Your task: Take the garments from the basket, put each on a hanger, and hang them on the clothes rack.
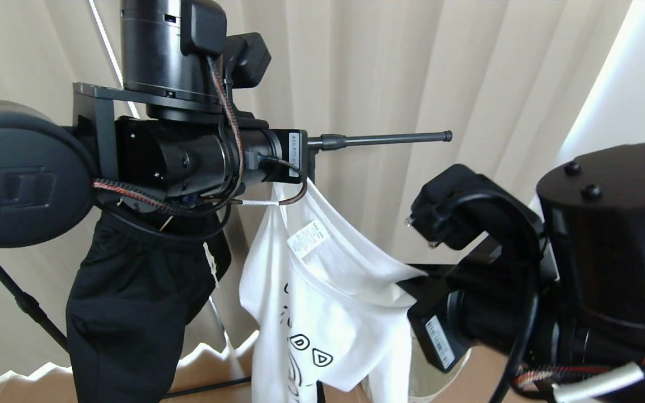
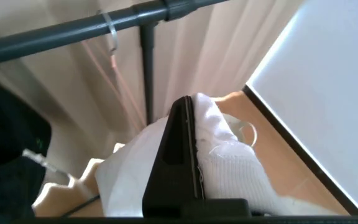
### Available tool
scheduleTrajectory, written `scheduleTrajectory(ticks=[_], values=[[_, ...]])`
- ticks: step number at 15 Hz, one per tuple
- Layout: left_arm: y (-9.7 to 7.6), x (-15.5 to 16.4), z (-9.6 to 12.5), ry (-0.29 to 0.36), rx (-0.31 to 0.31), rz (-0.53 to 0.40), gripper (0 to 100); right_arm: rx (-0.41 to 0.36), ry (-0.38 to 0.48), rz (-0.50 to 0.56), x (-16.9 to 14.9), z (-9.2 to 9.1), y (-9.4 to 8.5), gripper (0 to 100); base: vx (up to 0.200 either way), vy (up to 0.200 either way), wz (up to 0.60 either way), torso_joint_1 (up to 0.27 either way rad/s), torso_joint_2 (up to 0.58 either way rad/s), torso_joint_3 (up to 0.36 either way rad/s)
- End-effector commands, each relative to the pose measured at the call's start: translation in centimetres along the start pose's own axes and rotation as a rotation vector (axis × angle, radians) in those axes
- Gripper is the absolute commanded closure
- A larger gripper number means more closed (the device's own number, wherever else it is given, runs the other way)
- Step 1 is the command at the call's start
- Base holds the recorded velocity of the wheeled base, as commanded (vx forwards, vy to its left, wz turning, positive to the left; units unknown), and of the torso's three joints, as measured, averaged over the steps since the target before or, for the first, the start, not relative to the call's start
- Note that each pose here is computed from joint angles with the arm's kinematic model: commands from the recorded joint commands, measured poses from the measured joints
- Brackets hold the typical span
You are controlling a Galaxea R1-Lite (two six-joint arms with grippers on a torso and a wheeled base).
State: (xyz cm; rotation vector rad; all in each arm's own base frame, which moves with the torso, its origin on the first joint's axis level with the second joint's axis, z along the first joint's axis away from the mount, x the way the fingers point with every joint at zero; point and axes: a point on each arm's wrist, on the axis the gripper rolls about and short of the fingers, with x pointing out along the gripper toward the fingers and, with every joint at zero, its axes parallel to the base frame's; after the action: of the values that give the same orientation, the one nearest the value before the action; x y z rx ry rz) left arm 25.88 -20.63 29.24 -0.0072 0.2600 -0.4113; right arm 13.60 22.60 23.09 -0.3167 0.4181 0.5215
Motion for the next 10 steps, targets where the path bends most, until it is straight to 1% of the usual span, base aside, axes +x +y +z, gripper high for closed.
scheduleTrajectory(ticks=[1, 2, 3, 4, 5, 7, 8, 9, 10], values=[[-0.4, 1.8, -0.3, 0.007, 0.001, -0.061, 100, 0.049, 0.018, 0.083, 1.1, 0.0, 4.0, 100, 0.0, 0.0, 0.0, 0.0, 0.0, 0.0], [-0.4, 1.8, -0.2, 0.006, -0.001, -0.093, 100, 0.114, 0.016, 0.093, 1.7, 0.6, 4.9, 100, 0.0, 0.0, 0.0, 0.0, 0.0, 0.0], [-0.5, 1.8, -0.3, 0.007, 0.0, -0.096, 100, 0.181, 0.009, 0.096, 2.2, 1.2, 5.4, 100, 0.0, 0.0, 0.0, 0.0, 0.0, 0.0], [-0.4, 1.8, -0.3, 0.008, -0.002, -0.096, 100, 0.22, 0.003, 0.099, 2.5, 1.6, 5.7, 100, 0.0, 0.0, 0.0, 0.0, 0.0, 0.0], [-0.4, 1.8, -0.3, 0.009, -0.002, -0.093, 100, 0.234, -0.002, 0.101, 2.4, 1.9, 5.8, 100, 0.0, 0.0, 0.0, 0.0, 0.0, 0.0], [0.0, 1.6, -0.5, 0.013, -0.004, -0.077, 100, 0.232, 0.001, 0.087, 2.3, 1.8, 5.3, 100, 0.0, 0.0, 0.0, 0.0, 0.0, 0.0], [0.3, 1.1, -0.4, 0.01, -0.006, -0.072, 100, 0.234, 0.004, 0.066, 2.4, 1.8, 4.6, 100, 0.0, 0.0, 0.0, 0.0, 0.0, 0.0], [0.5, 0.5, -0.4, 0.01, -0.006, -0.059, 100, 0.198, 0.021, 0.036, 2.3, 1.2, 3.5, 100, 0.0, 0.0, 0.0, 0.0, 0.0, 0.0], [0.7, 0.3, -0.4, 0.006, -0.006, -0.03, 100, 0.152, 0.021, 0.019, 1.9, 1.0, 2.4, 100, 0.0, 0.0, 0.0, 0.0, 0.0, 0.0]])
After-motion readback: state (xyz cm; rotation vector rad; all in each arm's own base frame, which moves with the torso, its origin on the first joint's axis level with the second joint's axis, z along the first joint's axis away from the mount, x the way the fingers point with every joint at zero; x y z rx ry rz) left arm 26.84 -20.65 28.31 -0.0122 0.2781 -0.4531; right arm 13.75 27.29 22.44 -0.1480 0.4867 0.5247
